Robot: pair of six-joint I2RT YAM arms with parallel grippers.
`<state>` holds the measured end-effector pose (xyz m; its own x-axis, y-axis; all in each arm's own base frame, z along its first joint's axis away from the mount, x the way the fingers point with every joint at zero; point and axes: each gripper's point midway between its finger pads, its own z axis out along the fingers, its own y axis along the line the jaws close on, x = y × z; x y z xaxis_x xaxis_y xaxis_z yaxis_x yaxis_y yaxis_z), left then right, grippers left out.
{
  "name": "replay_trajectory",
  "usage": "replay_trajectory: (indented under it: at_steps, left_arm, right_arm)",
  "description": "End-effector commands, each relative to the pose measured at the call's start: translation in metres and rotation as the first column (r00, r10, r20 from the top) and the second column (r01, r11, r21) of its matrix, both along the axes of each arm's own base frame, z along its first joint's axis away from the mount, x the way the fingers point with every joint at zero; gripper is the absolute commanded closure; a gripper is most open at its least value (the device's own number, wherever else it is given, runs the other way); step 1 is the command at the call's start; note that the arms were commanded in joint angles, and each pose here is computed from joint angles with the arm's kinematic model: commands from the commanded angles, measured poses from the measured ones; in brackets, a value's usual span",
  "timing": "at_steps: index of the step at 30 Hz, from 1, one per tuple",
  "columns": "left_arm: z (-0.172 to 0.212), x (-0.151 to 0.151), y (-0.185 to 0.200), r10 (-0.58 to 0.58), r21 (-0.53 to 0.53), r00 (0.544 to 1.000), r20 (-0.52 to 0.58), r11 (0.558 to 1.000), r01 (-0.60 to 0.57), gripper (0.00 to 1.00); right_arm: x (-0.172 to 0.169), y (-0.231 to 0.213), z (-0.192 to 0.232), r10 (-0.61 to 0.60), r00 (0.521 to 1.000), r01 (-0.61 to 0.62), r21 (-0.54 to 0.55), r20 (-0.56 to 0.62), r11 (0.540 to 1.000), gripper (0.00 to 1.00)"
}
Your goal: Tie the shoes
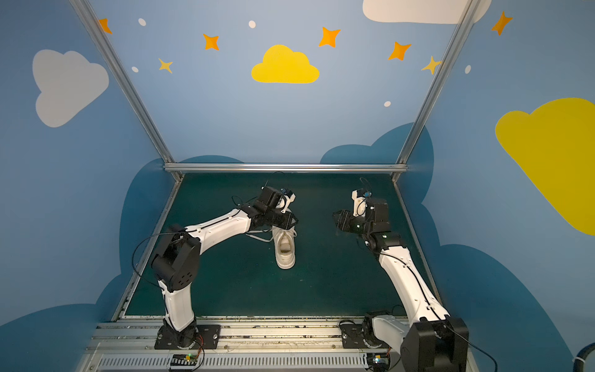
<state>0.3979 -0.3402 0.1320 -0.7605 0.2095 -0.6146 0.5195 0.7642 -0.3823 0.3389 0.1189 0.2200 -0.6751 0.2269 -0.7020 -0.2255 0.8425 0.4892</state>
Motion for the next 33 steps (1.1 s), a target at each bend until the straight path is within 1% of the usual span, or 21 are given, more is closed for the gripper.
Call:
replay_trajectory:
  at_steps: [1, 3, 7, 11, 14, 15, 18, 20, 25, 27, 31, 32, 33]
  left_arm:
    - [0.041, 0.002, -0.001, -0.017, -0.023, 0.996, 0.083, 1.000, 0.019, 0.58]
    - [0.046, 0.002, 0.000, -0.025, -0.017, 0.995, 0.098, 0.999, 0.027, 0.54]
    - [0.055, 0.002, 0.006, -0.051, 0.002, 0.989, 0.140, 0.999, 0.051, 0.51]
    - [0.061, 0.005, 0.029, -0.078, 0.062, 0.976, 0.206, 0.996, 0.067, 0.50]
    - [0.064, 0.003, 0.048, -0.149, 0.108, 0.955, 0.256, 0.986, 0.125, 0.50]
    - [0.064, 0.002, 0.055, -0.176, 0.117, 0.947, 0.269, 0.982, 0.149, 0.51]
    - [0.065, 0.000, 0.079, -0.231, 0.111, 0.925, 0.301, 0.972, 0.206, 0.53]
    - [0.062, -0.001, 0.092, -0.274, 0.133, 0.908, 0.317, 0.961, 0.244, 0.53]
    - [0.043, -0.014, 0.107, -0.446, 0.204, 0.837, 0.317, 0.894, 0.399, 0.59]
    - [0.032, -0.022, 0.107, -0.524, 0.223, 0.794, 0.309, 0.851, 0.475, 0.62]
    - [0.010, -0.029, 0.106, -0.604, 0.246, 0.744, 0.287, 0.797, 0.552, 0.64]
    - [0.006, -0.031, 0.106, -0.630, 0.253, 0.723, 0.283, 0.776, 0.577, 0.65]
    - [0.001, -0.031, 0.105, -0.641, 0.253, 0.715, 0.280, 0.768, 0.589, 0.65]
  right_arm:
    - [-0.001, 0.002, 0.002, 0.011, 1.000, -0.011, 0.026, 0.002, 1.000, 0.42]
    - [-0.001, 0.003, 0.001, 0.012, 1.000, -0.012, 0.031, -0.006, 0.999, 0.42]
    - [-0.003, 0.005, -0.003, 0.017, 1.000, -0.016, 0.048, -0.025, 0.999, 0.42]
    - [-0.007, 0.012, -0.011, 0.041, 0.996, -0.034, 0.096, -0.075, 0.995, 0.42]
    - [-0.012, 0.019, -0.022, 0.066, 0.989, -0.046, 0.144, -0.135, 0.988, 0.42]
    - [-0.014, 0.023, -0.024, 0.091, 0.985, -0.067, 0.159, -0.146, 0.985, 0.43]
    - [-0.019, 0.031, -0.035, 0.122, 0.972, -0.078, 0.214, -0.200, 0.974, 0.44]
    - [-0.021, 0.036, -0.041, 0.135, 0.966, -0.080, 0.244, -0.221, 0.967, 0.45]
    - [-0.025, 0.044, -0.054, 0.151, 0.957, -0.070, 0.309, -0.248, 0.949, 0.46]
    - [-0.026, 0.048, -0.059, 0.158, 0.951, -0.065, 0.327, -0.267, 0.943, 0.46]
    - [-0.030, 0.054, -0.069, 0.173, 0.929, -0.054, 0.344, -0.327, 0.937, 0.47]
    - [-0.030, 0.056, -0.072, 0.179, 0.924, -0.054, 0.347, -0.339, 0.936, 0.48]
    - [-0.031, 0.058, -0.073, 0.185, 0.919, -0.055, 0.352, -0.348, 0.934, 0.48]
